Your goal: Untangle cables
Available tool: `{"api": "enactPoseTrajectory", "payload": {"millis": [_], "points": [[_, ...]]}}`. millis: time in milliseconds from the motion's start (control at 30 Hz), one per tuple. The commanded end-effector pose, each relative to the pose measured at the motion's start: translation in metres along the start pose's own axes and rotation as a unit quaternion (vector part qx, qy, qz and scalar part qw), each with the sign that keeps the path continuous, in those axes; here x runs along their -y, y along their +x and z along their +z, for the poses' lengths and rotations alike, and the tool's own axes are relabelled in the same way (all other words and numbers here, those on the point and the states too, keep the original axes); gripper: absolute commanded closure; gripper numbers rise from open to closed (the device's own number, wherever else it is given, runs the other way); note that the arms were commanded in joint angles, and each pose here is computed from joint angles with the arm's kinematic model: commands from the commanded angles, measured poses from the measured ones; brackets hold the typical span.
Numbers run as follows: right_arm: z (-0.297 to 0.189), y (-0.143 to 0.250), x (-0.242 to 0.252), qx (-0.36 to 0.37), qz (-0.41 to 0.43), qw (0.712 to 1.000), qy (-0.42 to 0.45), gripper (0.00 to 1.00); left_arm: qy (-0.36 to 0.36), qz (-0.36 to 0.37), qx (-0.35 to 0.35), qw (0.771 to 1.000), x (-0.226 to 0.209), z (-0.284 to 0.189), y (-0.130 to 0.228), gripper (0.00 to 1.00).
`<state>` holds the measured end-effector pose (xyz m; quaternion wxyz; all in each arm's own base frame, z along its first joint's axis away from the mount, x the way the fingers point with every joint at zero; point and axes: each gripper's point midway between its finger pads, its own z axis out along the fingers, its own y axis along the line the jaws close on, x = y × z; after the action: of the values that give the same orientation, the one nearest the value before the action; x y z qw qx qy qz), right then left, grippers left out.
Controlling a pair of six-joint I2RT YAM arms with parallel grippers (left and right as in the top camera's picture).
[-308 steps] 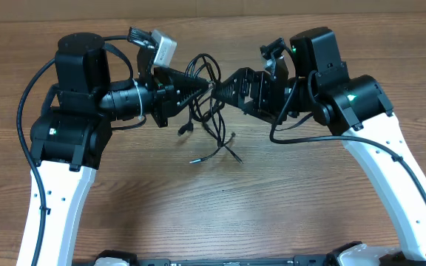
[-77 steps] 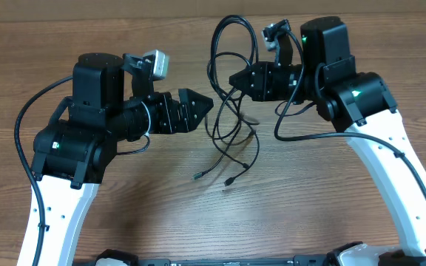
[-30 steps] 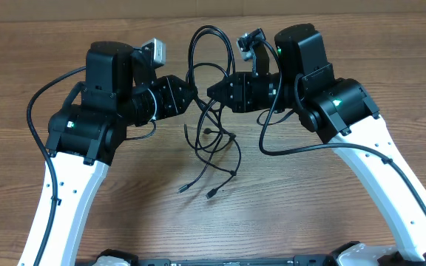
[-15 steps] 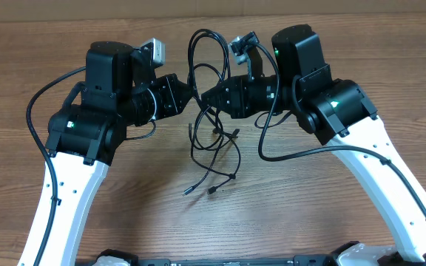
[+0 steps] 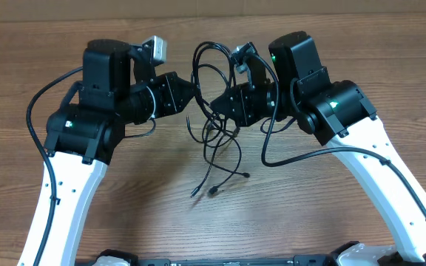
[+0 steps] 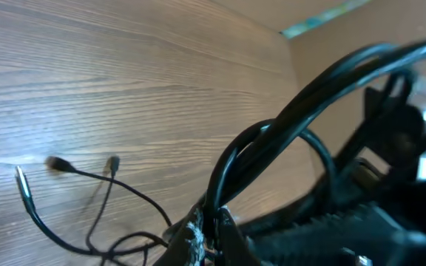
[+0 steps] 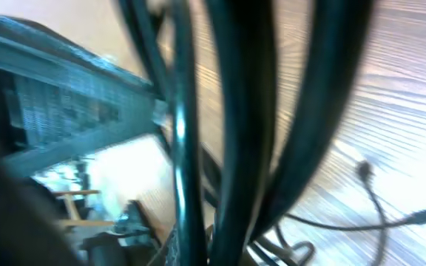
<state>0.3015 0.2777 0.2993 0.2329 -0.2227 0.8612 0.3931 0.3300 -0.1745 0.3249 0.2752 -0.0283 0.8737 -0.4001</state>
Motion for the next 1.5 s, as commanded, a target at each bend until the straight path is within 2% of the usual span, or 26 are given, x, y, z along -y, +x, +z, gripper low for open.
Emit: {"api": "enactPoseTrajectory", "payload": {"millis": [0, 233, 500, 633, 667, 733, 800, 833, 900, 967, 1067, 1233, 1333, 1467], "points": [[0.001, 0.000, 0.007, 0.000, -0.037, 0.999, 0.028, 0.96, 0.037, -0.003, -0.004, 0.999, 0.008, -0.008, -0.006, 0.96], [0.001, 0.006, 0.010, -0.013, -0.048, 0.998, 0.036, 0.96, 0.012, -0.023, 0.032, 0.999, -0.019, -0.023, -0.027, 0.96], [0.000, 0.016, 0.014, -0.032, -0.058, 0.997, 0.042, 0.96, -0.060, -0.035, 0.110, 0.992, -0.077, -0.061, -0.065, 0.96], [0.000, 0.014, 0.013, -0.028, -0.061, 0.997, 0.042, 0.96, -0.087, -0.052, 0.118, 0.988, -0.095, -0.071, -0.067, 0.96], [0.000, 0.013, 0.013, -0.027, -0.061, 0.997, 0.041, 0.96, -0.089, -0.057, 0.113, 0.988, -0.097, -0.071, -0.064, 0.93], [0.000, 0.010, 0.012, -0.020, -0.064, 0.997, 0.040, 0.96, -0.086, -0.074, 0.091, 0.989, -0.097, -0.069, -0.052, 0.61], [0.000, 0.005, 0.011, -0.010, -0.056, 0.998, 0.039, 0.96, -0.076, -0.085, 0.069, 0.991, -0.093, -0.065, -0.042, 0.48], [0.001, 0.002, 0.011, -0.004, -0.047, 0.998, 0.038, 0.96, -0.069, -0.090, 0.058, 0.992, -0.090, -0.064, -0.037, 0.39], [0.001, -0.004, 0.009, 0.008, -0.027, 0.999, 0.036, 0.96, -0.048, -0.097, 0.035, 0.994, -0.081, -0.060, -0.027, 0.30], [0.001, -0.009, 0.008, 0.019, -0.008, 0.999, 0.033, 0.96, -0.027, -0.095, 0.013, 0.995, -0.070, -0.055, -0.018, 0.27], [0.000, -0.016, 0.006, 0.034, 0.013, 0.999, 0.028, 0.96, 0.011, -0.051, -0.016, 0.999, -0.048, -0.046, -0.007, 0.27], [0.000, -0.021, 0.004, 0.043, 0.029, 0.998, 0.024, 0.96, 0.034, -0.011, -0.050, 0.998, -0.022, -0.029, 0.011, 0.22], [0.000, -0.021, 0.004, 0.043, 0.029, 0.998, 0.024, 0.96, 0.017, -0.014, -0.052, 0.998, -0.017, -0.019, 0.015, 0.22], [0.000, -0.021, 0.004, 0.043, 0.029, 0.998, 0.024, 0.96, -0.007, -0.043, -0.050, 0.998, -0.011, -0.007, 0.020, 0.15]]}}
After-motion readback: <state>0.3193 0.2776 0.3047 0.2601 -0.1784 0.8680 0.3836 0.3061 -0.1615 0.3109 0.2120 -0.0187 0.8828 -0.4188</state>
